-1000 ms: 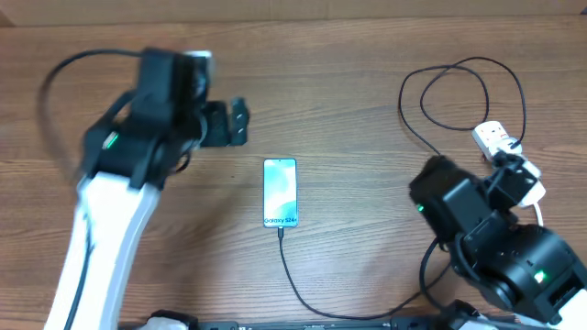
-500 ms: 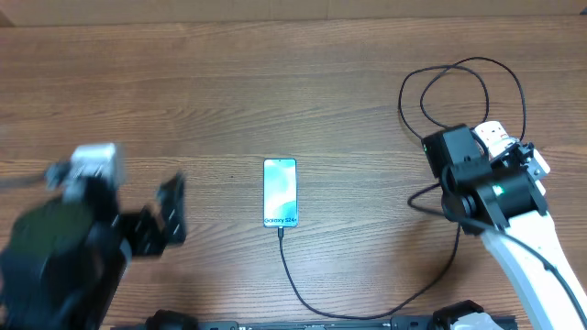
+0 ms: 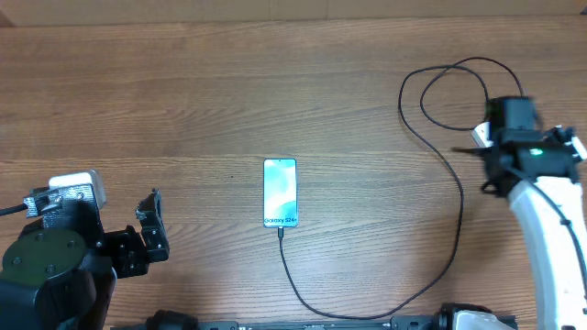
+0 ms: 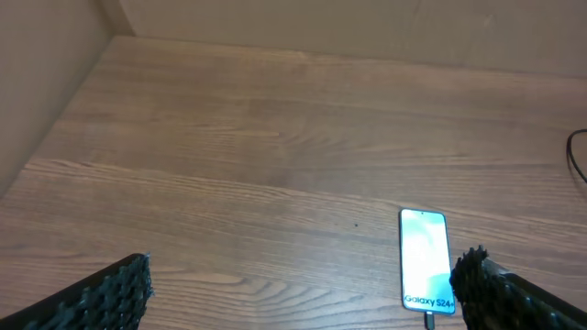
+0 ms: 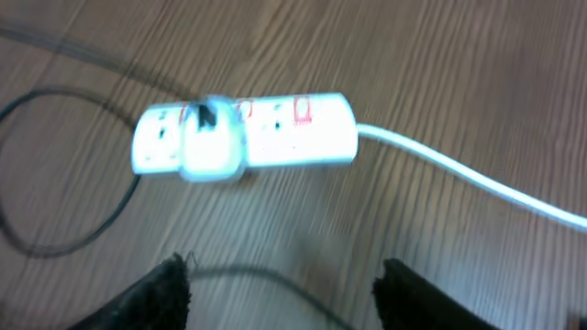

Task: Plug charger to phone and switch on socket
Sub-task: 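Move the right gripper over the power strip's socket switch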

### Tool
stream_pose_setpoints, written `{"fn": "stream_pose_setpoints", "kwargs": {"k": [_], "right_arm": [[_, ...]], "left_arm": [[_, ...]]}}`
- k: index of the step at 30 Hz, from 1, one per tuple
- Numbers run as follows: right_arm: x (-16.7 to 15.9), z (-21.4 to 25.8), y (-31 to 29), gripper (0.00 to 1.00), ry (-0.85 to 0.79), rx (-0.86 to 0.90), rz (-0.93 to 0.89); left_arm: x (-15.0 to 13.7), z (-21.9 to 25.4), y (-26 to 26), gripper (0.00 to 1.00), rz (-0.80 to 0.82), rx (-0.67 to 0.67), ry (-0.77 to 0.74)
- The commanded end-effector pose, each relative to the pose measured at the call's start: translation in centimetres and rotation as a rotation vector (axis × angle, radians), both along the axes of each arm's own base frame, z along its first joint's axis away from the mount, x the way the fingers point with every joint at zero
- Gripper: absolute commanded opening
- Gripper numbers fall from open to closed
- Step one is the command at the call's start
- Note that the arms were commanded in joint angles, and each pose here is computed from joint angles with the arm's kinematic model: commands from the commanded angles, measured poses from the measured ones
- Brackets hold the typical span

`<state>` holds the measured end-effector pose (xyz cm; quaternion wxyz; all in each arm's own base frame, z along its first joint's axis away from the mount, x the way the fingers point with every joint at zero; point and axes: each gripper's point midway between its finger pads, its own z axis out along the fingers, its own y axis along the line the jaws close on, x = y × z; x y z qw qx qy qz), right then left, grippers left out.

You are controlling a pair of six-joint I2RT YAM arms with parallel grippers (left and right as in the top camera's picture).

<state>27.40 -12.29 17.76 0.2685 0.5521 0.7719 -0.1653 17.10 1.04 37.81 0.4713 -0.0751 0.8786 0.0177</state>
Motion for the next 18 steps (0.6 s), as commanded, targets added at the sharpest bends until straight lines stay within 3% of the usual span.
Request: {"fn": "stream_pose_setpoints", "kwargs": {"k": [1,5,6,10,14,18], "right_arm": [[1.0,-1.3,-1.3,0.49,0.052,0.087,0.161],[1.9,-2.3,-5.0,0.09,0.028,0.083,0.123],[2.0,-2.7,-5.9,0.04,0.033,0.081,0.112],[2.5,-5.6,-8.2,0.04,0.059,0.108,0.057],[5.5,-8.4,-8.1,0.04,0.079,0.14,0.243],[7.3,-10.0,-8.0,0.04,0.053,0.165,0.287]], "left_arm": [[-0.1,0.1,0.3,1.0,0.01,0.017,-0.005],[-0.1,0.1,0.3,1.0,0.01,0.018,-0.005],[-0.1,0.1,0.3,0.99,0.01,0.018,-0.005],[-0.1,0.1,0.3,1.0,0.01,0.018,-0.004],[-0.1,0.0,0.3,1.0,0.01,0.018,-0.003],[-0.1,0.0,0.3,1.0,0.01,0.018,-0.003]]}}
